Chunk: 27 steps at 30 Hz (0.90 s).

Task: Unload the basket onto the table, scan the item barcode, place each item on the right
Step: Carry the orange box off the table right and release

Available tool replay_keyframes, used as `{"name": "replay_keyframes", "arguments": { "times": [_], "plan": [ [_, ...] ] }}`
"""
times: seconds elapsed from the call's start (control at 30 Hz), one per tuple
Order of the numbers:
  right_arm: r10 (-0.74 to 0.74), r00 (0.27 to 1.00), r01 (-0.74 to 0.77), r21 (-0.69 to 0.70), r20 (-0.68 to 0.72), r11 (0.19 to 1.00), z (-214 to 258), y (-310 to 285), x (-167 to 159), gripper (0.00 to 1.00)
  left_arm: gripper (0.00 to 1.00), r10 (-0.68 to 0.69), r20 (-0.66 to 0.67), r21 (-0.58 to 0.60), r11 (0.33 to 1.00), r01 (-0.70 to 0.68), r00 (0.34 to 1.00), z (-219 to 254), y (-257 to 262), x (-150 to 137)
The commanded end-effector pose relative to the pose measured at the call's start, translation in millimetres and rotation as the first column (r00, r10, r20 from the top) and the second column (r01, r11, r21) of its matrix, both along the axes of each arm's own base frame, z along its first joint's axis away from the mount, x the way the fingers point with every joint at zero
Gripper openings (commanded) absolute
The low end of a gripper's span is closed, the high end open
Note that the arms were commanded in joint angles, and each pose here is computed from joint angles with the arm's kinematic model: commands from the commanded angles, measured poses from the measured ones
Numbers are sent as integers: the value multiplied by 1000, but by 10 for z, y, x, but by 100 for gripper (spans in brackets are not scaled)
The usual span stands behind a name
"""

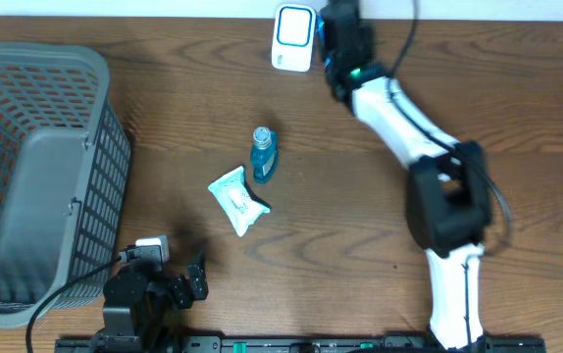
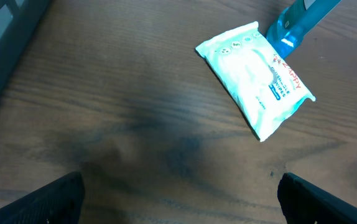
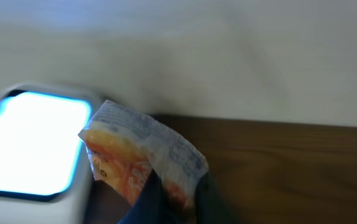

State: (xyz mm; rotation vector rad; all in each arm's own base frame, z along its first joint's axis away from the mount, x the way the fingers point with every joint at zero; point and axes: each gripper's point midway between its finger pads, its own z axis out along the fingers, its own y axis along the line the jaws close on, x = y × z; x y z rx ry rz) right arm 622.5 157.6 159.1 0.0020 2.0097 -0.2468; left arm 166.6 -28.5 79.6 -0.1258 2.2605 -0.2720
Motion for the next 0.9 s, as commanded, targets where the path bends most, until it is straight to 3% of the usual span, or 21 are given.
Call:
{"name": "replay_keyframes", "arguments": {
  "times": [0.0,0.2,0.43,0.73,0.87],
  "plan": [
    [-404,899,423,-104,167,900,1394,-1220,-510,1,99,-5,-40,-6,1000,5,999,-91,-11,-57],
    [-615,787,603,-270,51,751,1319,-2397,-924,1,99,-5,-40,-6,1000,5,999,-91,-11,-57],
    [-831,550,779,-308,-84,547,623,-3844,-1443,1,99,-5,-40,-6,1000,5,999,-91,-11,-57],
    [-924,312,858,-352,-222,374,-168,-5075,-2166,1,99,-5,-40,-6,1000,5,999,-91,-11,-57],
    [-919,304,883,-288,-252,371,-224,-5254,-2266,5,99,-5,-40,-6,1000,5,999,-91,-11,-57]
  ]
}}
